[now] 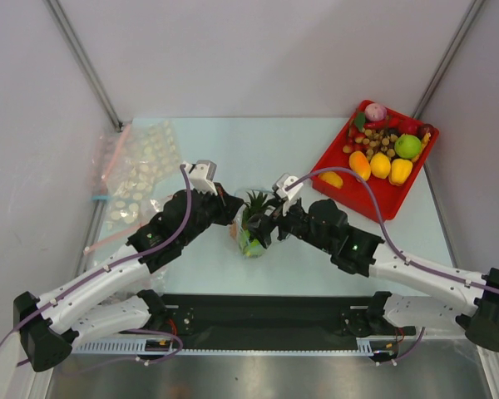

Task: Place the food in the zip-top bag and seal the zipper
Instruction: Place the fake fruit in the zipper food storage bag, then pick up the fake fruit from the bin.

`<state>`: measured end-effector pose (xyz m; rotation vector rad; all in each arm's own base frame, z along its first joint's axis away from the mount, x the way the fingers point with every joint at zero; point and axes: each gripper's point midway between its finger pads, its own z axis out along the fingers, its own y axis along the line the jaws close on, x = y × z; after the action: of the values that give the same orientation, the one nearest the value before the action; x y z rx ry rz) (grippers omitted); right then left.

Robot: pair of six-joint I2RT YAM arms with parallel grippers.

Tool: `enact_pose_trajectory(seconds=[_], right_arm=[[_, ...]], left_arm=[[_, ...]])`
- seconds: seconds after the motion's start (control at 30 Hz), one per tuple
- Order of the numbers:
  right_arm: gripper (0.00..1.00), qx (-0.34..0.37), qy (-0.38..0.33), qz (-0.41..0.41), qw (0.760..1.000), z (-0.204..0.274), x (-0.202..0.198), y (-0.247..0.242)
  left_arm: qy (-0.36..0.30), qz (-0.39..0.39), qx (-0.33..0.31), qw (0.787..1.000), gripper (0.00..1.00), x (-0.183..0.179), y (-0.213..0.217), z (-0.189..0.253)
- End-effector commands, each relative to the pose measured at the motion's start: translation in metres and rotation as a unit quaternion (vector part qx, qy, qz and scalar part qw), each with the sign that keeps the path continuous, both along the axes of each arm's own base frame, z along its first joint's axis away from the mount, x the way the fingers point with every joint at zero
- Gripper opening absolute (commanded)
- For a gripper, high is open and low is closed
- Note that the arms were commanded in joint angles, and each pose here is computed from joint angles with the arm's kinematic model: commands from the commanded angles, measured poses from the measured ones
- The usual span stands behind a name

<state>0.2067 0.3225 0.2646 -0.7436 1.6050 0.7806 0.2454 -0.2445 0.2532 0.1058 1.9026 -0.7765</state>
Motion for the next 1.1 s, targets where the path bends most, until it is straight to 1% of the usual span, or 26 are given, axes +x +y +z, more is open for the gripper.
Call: enact_pose_trajectory(seconds=[0.0,0.2,0.3,0.33,0.4,0.43,0.6,0.67,0.73,0.77,0.83,0.87,0.9,0.93,0.97,1.07], right_arm=[[0.97,0.01,-0.026,-0.037,0.999,0.024,0.011,-0.003],[0.97,0.046,-0.048,-0.067,0.996,0.044,0.009,-0.025],[0.96,0.067,-0.054,-0.114,0.99,0.052,0.016,-0.045],[0.96,0.073,-0.055,-0.148,0.985,0.054,0.022,-0.055],[0.95,0.083,-0.054,-0.19,0.977,0.053,0.029,-0.072],[0.95,0.09,-0.054,-0.224,0.969,0.055,0.036,-0.084],[0.95,0.111,-0.026,-0.305,0.945,0.048,0.06,-0.121],[0.95,0.127,-0.005,-0.357,0.926,0.041,0.076,-0.145],[1.0,0.127,0.016,-0.393,0.91,0.029,0.087,-0.163],[1.0,0.147,0.034,-0.427,0.892,0.024,0.097,-0.18],[1.0,0.147,0.061,-0.462,0.873,0.008,0.106,-0.198],[1.0,0.154,0.08,-0.493,0.853,-0.003,0.114,-0.215],[1.0,0.17,0.085,-0.505,0.842,-0.002,0.117,-0.223],[1.0,0.16,0.102,-0.516,0.836,-0.014,0.118,-0.228],[1.0,0.175,0.112,-0.535,0.819,-0.017,0.123,-0.241],[1.0,0.17,0.136,-0.567,0.794,-0.031,0.131,-0.258]], left_arm=[[-0.024,-0.001,-0.023,0.999,0.0,0.001,0.001,0.02],[-0.025,-0.002,-0.024,0.999,0.0,0.001,0.0,0.021],[-0.024,-0.002,-0.024,0.999,0.0,0.001,0.0,0.02],[-0.024,-0.002,-0.025,0.999,0.0,0.001,0.0,0.021],[-0.024,-0.003,-0.025,0.999,0.0,0.001,0.0,0.02],[-0.024,-0.003,-0.026,0.999,0.0,0.001,-0.001,0.021],[-0.023,-0.004,-0.026,0.999,0.0,0.0,-0.001,0.02],[-0.023,-0.004,-0.026,0.999,0.0,0.0,-0.001,0.02],[-0.023,-0.004,-0.026,0.999,0.01,0.0,-0.001,0.02],[-0.023,-0.004,-0.026,0.999,0.0,0.0,-0.001,0.02],[-0.023,-0.005,-0.026,0.999,0.0,0.0,-0.001,0.019],[-0.023,-0.005,-0.025,0.999,0.0,0.0,-0.001,0.019],[-0.023,-0.005,-0.025,0.999,0.0,0.0,-0.001,0.019],[-0.022,-0.005,-0.025,0.999,0.0,0.0,-0.001,0.018],[-0.022,-0.006,-0.024,0.999,0.0,0.0,-0.001,0.018],[-0.022,-0.007,-0.026,0.999,0.0,0.0,-0.002,0.019]])
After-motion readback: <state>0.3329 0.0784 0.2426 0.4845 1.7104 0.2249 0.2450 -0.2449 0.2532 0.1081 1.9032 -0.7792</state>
